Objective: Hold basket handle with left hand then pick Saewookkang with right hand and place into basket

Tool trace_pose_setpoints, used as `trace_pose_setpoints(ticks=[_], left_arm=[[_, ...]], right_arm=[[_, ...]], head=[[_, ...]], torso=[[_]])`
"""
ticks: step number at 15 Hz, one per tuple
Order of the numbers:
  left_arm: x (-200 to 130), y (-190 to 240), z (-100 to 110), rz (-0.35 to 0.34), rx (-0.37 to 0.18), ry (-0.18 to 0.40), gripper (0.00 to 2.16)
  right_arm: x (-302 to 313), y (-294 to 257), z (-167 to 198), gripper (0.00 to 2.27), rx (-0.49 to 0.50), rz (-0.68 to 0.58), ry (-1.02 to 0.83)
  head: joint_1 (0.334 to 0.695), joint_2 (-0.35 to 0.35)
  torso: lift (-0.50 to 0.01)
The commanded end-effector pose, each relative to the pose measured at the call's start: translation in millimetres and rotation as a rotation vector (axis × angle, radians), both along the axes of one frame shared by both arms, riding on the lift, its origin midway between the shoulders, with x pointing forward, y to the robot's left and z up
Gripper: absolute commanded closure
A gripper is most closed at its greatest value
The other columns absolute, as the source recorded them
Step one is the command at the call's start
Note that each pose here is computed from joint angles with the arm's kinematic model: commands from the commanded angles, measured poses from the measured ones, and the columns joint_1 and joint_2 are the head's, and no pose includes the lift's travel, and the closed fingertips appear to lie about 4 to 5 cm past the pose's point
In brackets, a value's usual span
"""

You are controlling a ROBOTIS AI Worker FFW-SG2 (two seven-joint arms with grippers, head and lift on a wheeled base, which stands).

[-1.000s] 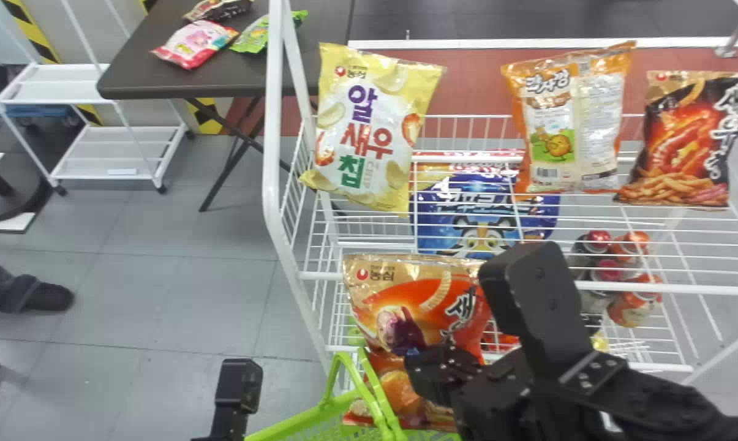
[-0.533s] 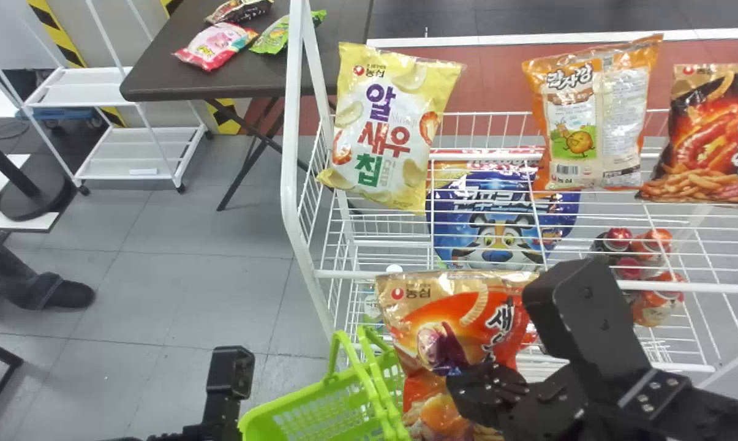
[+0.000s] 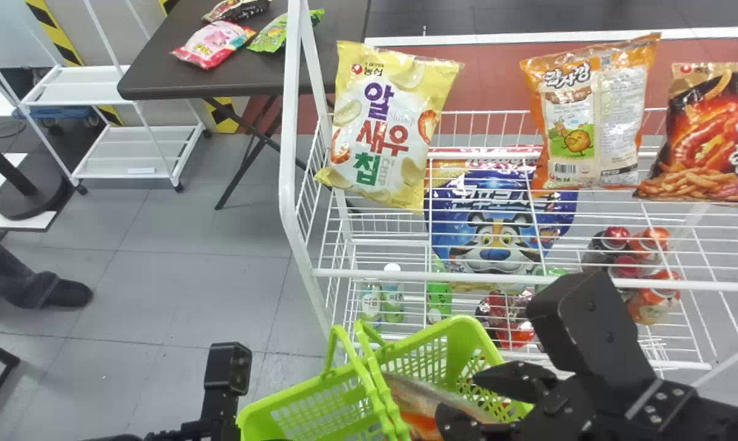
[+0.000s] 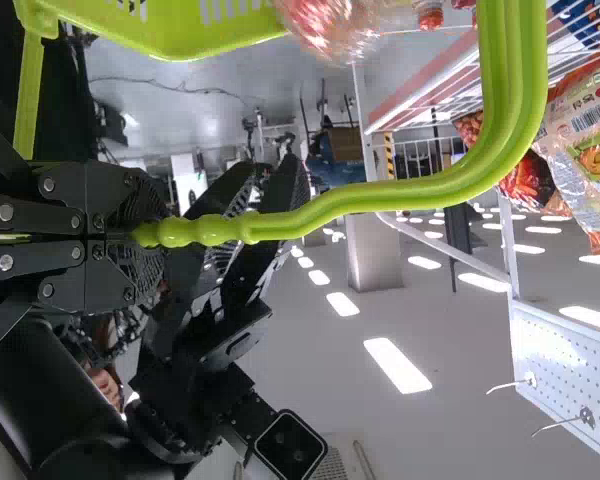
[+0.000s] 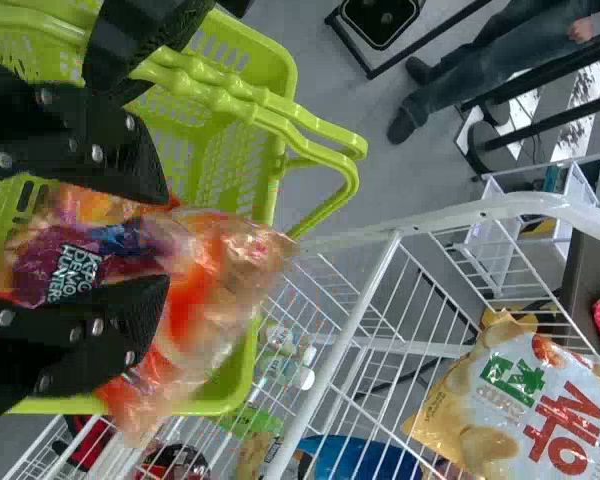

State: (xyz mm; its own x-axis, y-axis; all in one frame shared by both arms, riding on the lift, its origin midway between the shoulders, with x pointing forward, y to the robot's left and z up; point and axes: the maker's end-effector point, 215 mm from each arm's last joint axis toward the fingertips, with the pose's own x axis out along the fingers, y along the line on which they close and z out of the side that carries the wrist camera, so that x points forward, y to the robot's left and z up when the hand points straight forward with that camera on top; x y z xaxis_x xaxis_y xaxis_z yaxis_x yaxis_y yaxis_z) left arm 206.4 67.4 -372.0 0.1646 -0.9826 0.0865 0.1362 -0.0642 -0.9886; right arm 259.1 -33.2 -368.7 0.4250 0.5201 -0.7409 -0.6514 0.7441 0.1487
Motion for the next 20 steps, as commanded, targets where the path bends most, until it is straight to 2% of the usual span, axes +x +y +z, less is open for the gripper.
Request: trace_pose_setpoints(ticks=[1,2,3,6,7,9,10,13,16,17,20], left_arm=[[-2.6,-0.5,-1.8,-0.004,-0.007,0.036,2.15],[-2.6,-0.6,-1.5,-0.004,-0.009,0.036,2.15],[-2.6,0.3,-1.8,-0.003,-0.009,0.037,2.15],[-3.5,-0.4,-4.3,-0.002,-0.015,0.049,2.15],[-3.2,-0.3,-5.2,-0.002,-0.015,0.052,2.15],[-3.6,0.8,-7.5,0.000,-0.015,0.059,2.15],[-3.2,0.4,-8.4,0.001,-0.016,0.063,2.15],[-3.0,0.1,-10.5,0.003,-0.015,0.069,2.15],[-3.3,-1.1,-14.2,0.007,-0.012,0.080,2.15],[-3.4,-1.5,-15.4,0.008,-0.011,0.083,2.15],[-2.9,-3.6,-16.3,0.012,-0.011,0.086,2.15]], right_arm=[[8.9,-15.8,-5.1,0.07,-0.053,-0.063,-0.020],[14.1,-29.2,-9.7,0.08,-0.092,-0.110,-0.033],[21.0,-45.2,-12.9,0.09,-0.128,-0.162,-0.047],[23.6,-93.5,-41.3,0.09,-0.160,-0.310,0.017],[22.4,-112.0,-50.4,0.09,-0.169,-0.367,0.043],[11.1,-149.7,-79.1,0.09,-0.185,-0.465,0.129],[0.2,-161.4,-94.4,0.09,-0.161,-0.503,0.191],[63.3,-175.4,-76.1,0.10,0.062,-0.555,-0.007],[105.3,-197.9,-47.3,0.11,0.206,-0.570,-0.205],[114.4,-203.5,-40.2,0.11,0.244,-0.574,-0.258],[127.7,-219.1,-35.5,0.12,0.261,-0.584,-0.386]], head=[[0.695,0.098],[0.695,0.089],[0.695,0.045],[0.695,-0.040],[0.695,-0.109],[0.695,-0.186],[0.695,-0.226],[0.695,-0.308],[0.695,-0.311],[0.695,-0.316],[0.695,-0.336]], torso=[[-0.013],[-0.013],[-0.013],[-0.013],[-0.013],[-0.013],[-0.013],[-0.013],[-0.013],[-0.013],[-0.013]])
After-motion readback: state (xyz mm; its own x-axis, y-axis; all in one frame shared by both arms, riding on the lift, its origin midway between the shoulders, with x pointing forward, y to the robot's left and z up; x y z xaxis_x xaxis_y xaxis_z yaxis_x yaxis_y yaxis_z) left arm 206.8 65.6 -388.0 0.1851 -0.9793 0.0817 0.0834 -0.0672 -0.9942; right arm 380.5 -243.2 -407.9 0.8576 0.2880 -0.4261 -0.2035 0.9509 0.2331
